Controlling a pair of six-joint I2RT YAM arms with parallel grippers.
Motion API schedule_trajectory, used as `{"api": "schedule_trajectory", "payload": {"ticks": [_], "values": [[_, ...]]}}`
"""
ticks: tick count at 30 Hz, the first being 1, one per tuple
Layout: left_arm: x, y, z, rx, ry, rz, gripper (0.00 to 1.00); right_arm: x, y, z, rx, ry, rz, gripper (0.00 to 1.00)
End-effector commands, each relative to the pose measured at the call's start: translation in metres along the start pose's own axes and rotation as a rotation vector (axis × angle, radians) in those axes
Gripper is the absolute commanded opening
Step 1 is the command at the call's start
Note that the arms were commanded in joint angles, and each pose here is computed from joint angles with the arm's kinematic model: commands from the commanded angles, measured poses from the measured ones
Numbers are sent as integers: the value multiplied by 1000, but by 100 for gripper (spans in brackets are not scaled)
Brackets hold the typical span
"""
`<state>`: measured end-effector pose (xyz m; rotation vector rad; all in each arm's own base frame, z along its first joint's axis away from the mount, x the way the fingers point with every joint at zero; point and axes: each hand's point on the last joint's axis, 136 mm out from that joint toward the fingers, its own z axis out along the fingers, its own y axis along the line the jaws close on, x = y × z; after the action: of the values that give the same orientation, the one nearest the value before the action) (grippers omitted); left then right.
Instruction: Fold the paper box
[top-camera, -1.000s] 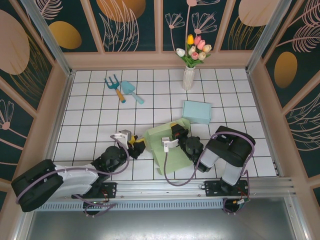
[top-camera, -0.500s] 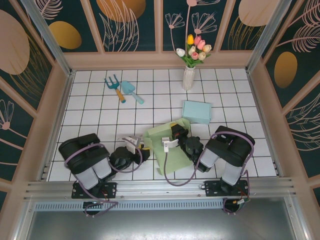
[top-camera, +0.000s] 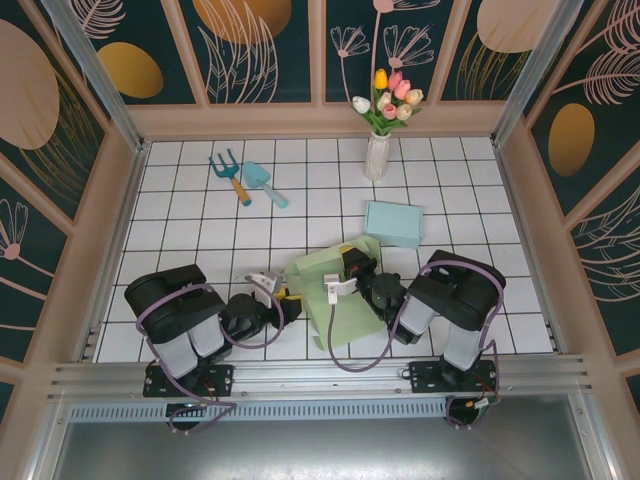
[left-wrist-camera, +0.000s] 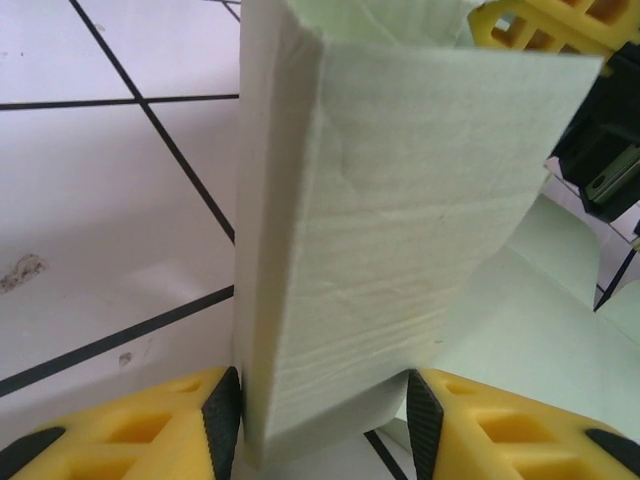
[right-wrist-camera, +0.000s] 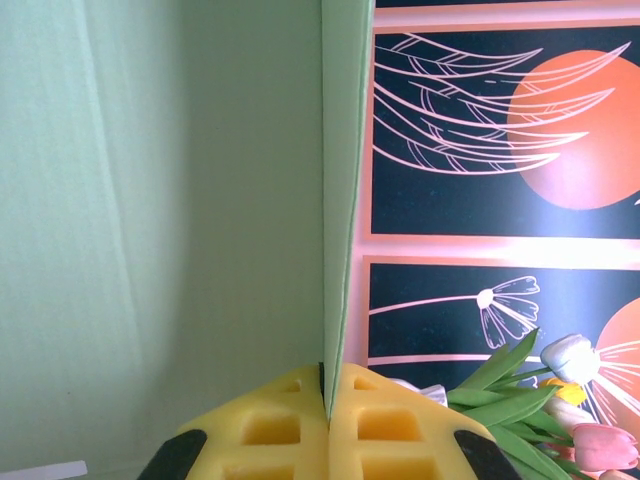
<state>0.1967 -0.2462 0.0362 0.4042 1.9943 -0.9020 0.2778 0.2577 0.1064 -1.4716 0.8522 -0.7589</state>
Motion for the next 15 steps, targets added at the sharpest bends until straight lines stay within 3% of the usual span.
{"api": "schedule_trajectory", "payload": {"ticks": [1,15], "values": [[4,0,4,-4,26,32,48,0,23,-2,-75,-14,3,0],[-6,-1,18,-19,-8,4,47,-1,25,-3,-83,-19,-8,0]]}}
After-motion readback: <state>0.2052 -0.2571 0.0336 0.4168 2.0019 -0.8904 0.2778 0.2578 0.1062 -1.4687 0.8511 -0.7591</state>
